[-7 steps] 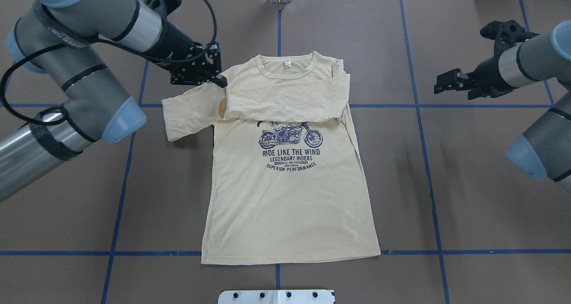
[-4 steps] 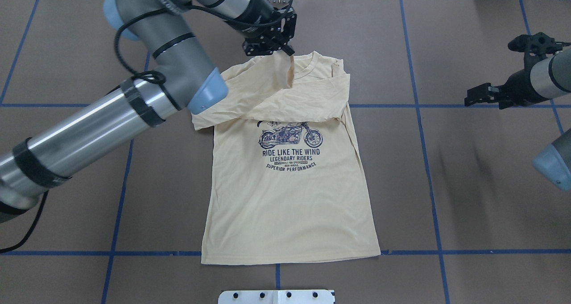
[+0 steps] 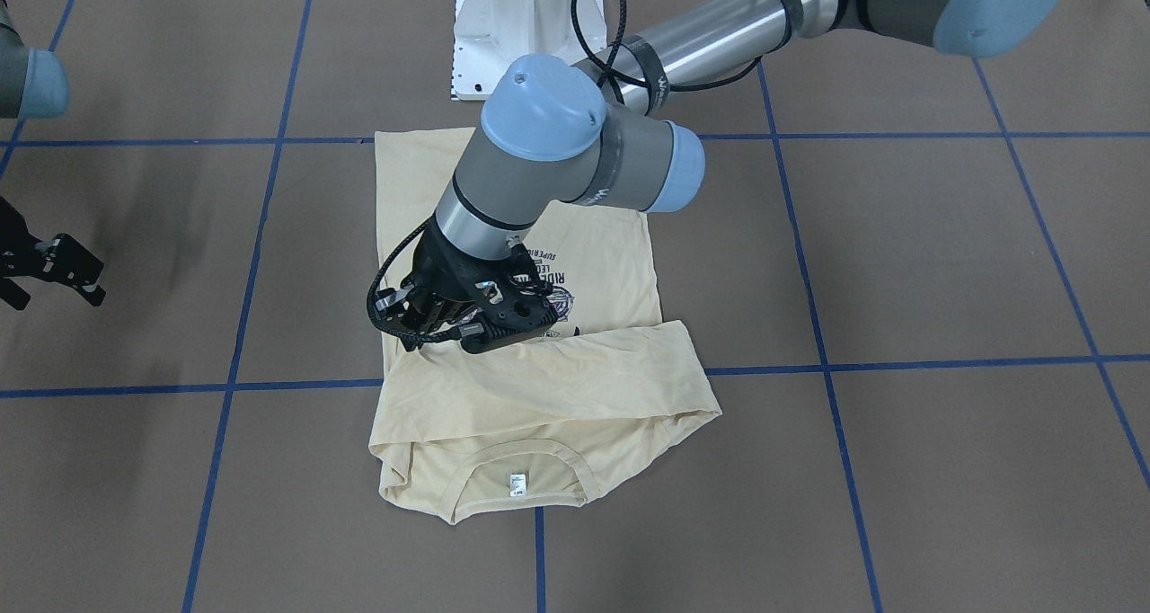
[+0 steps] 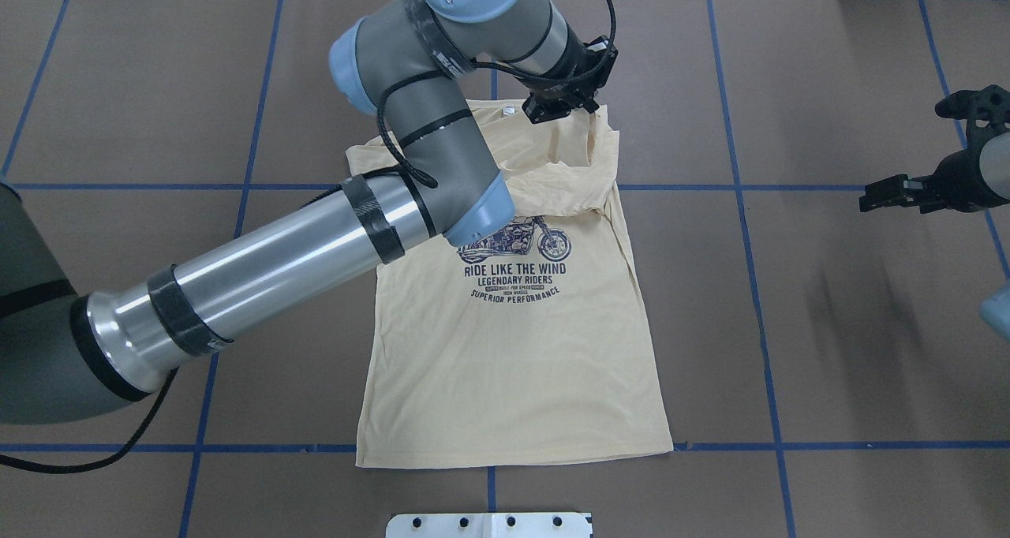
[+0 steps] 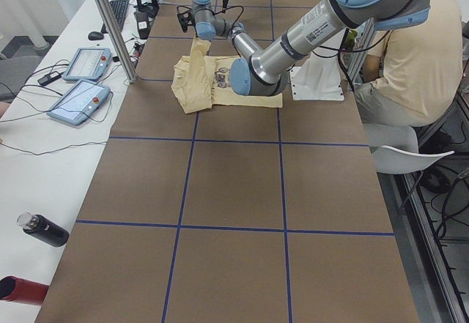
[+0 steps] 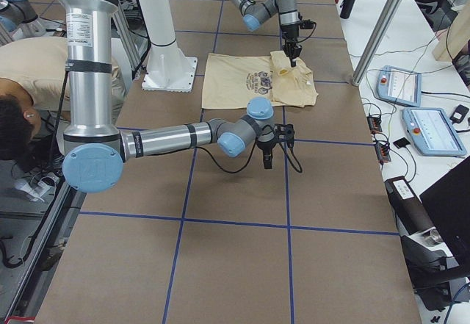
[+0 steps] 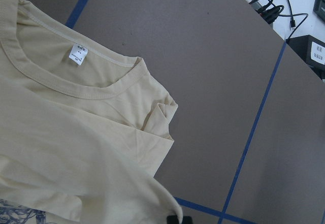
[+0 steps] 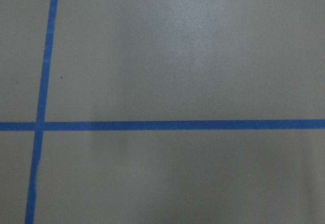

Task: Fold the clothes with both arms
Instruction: 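Release the sleeve near the far shoulder and draw the left gripper back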

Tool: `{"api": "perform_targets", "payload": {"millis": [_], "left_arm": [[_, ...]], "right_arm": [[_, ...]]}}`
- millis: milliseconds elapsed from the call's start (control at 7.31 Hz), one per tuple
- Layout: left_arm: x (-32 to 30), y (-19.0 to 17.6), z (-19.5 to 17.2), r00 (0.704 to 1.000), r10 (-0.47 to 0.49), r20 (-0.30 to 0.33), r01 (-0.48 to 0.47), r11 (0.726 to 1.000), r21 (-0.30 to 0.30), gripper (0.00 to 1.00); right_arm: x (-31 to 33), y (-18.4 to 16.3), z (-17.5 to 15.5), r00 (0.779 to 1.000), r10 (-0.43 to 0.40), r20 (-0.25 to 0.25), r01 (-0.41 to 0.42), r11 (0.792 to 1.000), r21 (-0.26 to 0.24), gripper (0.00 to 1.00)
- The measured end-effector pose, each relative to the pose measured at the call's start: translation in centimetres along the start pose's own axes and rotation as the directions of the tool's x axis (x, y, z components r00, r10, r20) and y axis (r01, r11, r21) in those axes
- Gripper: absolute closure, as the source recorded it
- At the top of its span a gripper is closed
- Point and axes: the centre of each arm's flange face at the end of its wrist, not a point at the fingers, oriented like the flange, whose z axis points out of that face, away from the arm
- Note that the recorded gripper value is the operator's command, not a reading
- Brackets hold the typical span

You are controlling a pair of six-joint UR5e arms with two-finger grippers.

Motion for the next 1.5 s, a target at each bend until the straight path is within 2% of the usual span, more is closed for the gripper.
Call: {"api": "perform_targets", "payload": {"millis": [137, 274, 547, 684, 821, 957, 1094, 1231, 1504], "left_arm": [[0.2, 1.6, 1.8, 1.000, -0.022, -0.012, 0.022, 0.999, 0.026, 1.00], [0.0, 2.7, 3.4, 0.999, -0.028, -0.029, 0.029, 0.998, 0.049, 0.95], [0.0, 3.7, 5.5, 0.995, -0.036, -0.088, 0.047, 0.992, 0.120, 0.34], [0.2, 3.8, 5.8, 0.993, -0.055, -0.104, 0.069, 0.988, 0.136, 0.03], [0.3, 3.8, 5.8, 0.989, -0.089, -0.116, 0.105, 0.984, 0.142, 0.01], [0.5, 3.8, 5.6, 0.986, -0.112, -0.124, 0.129, 0.982, 0.140, 0.01], [0.6, 4.1, 5.0, 0.986, -0.111, -0.127, 0.126, 0.985, 0.117, 0.01], [-0.3, 4.6, 4.0, 0.987, -0.098, -0.126, 0.108, 0.992, 0.072, 0.01], [-4.5, 4.6, 1.1, 0.990, -0.061, -0.128, 0.063, 0.998, 0.008, 0.02]], "right_arm": [[0.8, 0.6, 0.2, 1.000, -0.001, 0.002, 0.001, 1.000, 0.001, 0.01], [1.4, 0.9, 0.5, 1.000, 0.001, 0.002, -0.001, 1.000, 0.000, 0.01], [3.5, 1.4, 2.4, 1.000, -0.006, 0.014, 0.005, 1.000, 0.008, 0.01], [4.7, 1.6, 3.6, 1.000, -0.009, 0.023, 0.009, 1.000, 0.016, 0.00], [5.2, 1.7, 4.2, 0.999, 0.007, 0.037, -0.008, 1.000, 0.025, 0.00], [4.3, 1.8, 4.3, 0.996, 0.056, 0.064, -0.058, 0.998, 0.034, 0.00], [2.1, 2.4, 4.4, 0.988, 0.108, 0.112, -0.112, 0.993, 0.033, 0.00], [-1.5, 3.6, 5.0, 0.972, 0.165, 0.166, -0.171, 0.985, 0.023, 0.00], [-11.6, 7.6, 5.6, 0.926, 0.287, 0.246, -0.300, 0.954, 0.019, 0.00]]}}
